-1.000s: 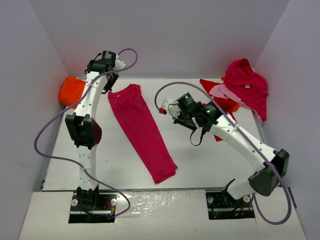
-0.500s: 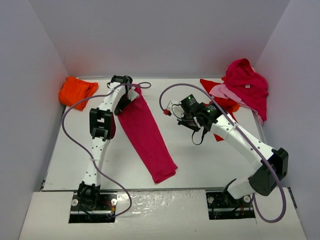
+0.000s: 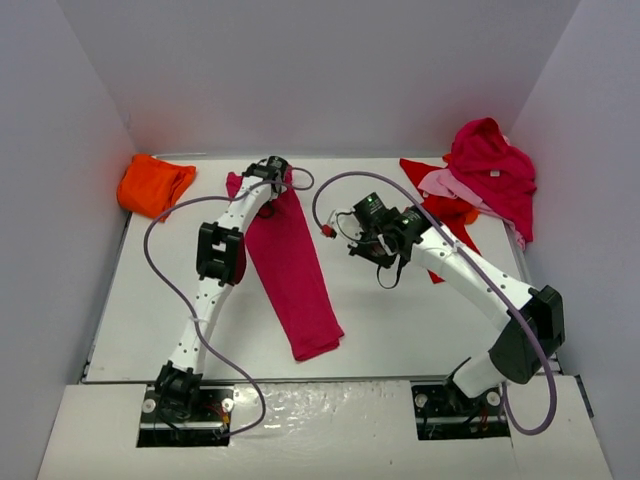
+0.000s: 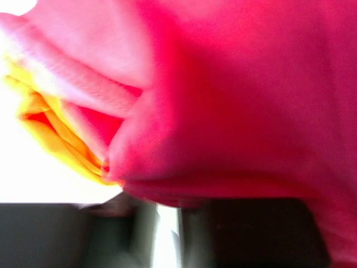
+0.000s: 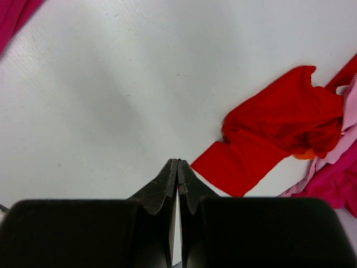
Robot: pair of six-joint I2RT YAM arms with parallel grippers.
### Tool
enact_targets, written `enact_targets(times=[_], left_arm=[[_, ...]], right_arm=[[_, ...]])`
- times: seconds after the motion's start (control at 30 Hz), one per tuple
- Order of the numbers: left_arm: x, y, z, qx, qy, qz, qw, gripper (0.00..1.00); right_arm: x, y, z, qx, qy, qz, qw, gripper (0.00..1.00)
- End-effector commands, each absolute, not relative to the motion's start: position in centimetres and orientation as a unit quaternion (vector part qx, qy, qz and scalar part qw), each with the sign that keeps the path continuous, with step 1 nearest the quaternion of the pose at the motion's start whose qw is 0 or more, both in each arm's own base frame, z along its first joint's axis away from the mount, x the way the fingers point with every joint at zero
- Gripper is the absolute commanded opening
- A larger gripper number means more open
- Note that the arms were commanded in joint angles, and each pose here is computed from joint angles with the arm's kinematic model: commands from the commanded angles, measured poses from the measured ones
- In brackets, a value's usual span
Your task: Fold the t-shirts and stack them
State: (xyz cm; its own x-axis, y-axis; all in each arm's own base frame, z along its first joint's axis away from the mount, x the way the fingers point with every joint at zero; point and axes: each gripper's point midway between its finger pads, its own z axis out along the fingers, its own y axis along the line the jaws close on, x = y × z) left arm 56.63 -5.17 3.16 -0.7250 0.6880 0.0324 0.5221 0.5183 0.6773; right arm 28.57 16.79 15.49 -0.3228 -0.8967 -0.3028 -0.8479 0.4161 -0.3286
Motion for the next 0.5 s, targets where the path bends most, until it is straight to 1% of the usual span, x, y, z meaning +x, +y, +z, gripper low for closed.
enact_targets(times=[0.0, 0.07, 0.23, 0.37, 0.43, 0.47], left_arm=[[62.5, -9.8, 6.9, 0.298, 0.843, 0.341, 0.291, 0.22], [62.9, -11.6, 7.8, 0.298, 0.84, 0.323, 0.318, 0.22], [63.4, -14.3, 10.5, 0.276, 0.833, 0.3, 0.375, 0.23], [63.3, -12.8, 13.4, 0.236, 0.826, 0.322, 0.397, 0.23], [62.8, -11.1, 14.5, 0.221, 0.82, 0.349, 0.395, 0.23], [62.4, -10.4, 15.0, 0.211, 0.824, 0.347, 0.395, 0.23]], right_arm=[[27.3, 18.2, 12.2, -0.558, 0.811, -0.008, 0.177, 0.0], [27.3, 18.3, 10.7, -0.564, 0.811, -0.008, 0.153, 0.0], [27.8, 19.1, 10.0, -0.569, 0.809, 0.0, 0.145, 0.0], [28.0, 18.9, 10.5, -0.561, 0.811, -0.008, 0.163, 0.0], [28.2, 18.1, 11.5, -0.549, 0.815, -0.026, 0.184, 0.0], [28.3, 17.5, 12.2, -0.542, 0.816, -0.036, 0.198, 0.0]])
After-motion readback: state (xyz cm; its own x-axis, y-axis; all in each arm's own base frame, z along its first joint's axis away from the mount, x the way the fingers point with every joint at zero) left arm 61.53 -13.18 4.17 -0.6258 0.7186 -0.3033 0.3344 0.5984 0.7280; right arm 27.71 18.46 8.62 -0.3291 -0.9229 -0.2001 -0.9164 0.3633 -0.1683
